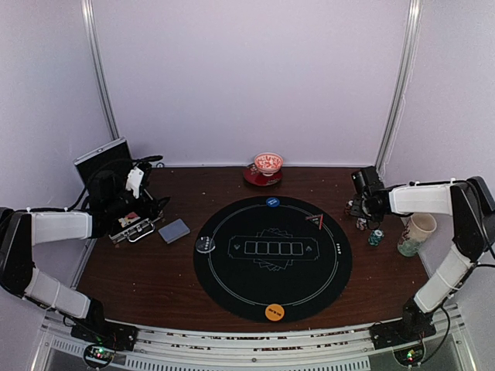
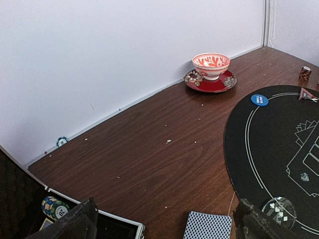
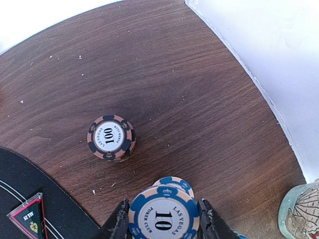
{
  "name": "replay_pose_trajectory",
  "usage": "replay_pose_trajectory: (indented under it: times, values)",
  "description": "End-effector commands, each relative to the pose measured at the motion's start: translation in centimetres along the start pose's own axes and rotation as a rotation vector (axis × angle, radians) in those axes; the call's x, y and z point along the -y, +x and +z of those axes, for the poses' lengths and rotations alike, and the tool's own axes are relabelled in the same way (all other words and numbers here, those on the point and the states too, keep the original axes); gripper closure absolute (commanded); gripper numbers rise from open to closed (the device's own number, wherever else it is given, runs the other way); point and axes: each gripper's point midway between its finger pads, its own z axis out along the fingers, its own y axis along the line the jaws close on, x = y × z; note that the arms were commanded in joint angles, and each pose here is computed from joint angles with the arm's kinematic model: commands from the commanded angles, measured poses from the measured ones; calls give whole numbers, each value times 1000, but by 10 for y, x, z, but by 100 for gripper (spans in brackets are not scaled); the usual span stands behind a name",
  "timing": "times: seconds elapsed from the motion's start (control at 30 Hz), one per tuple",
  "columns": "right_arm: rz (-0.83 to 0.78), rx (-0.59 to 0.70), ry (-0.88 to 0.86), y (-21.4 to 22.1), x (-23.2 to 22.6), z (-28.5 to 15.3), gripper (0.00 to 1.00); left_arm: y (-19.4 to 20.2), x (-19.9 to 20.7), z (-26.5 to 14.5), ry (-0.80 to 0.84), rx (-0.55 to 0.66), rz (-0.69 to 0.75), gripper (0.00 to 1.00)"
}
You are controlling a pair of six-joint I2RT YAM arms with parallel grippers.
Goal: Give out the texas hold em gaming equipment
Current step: Place the poker chips pile on the poker chips pile.
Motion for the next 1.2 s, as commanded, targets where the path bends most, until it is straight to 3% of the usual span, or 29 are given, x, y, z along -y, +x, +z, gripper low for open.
replay_pose_trajectory:
  times: [0.0, 1.17]
  values:
    - [-3, 34, 41, -9, 2, 2, 74, -15, -3, 1, -4, 44, 26, 2]
    - [-21, -14, 79, 7, 7, 26, 69, -15, -3, 0, -3, 45, 25, 2]
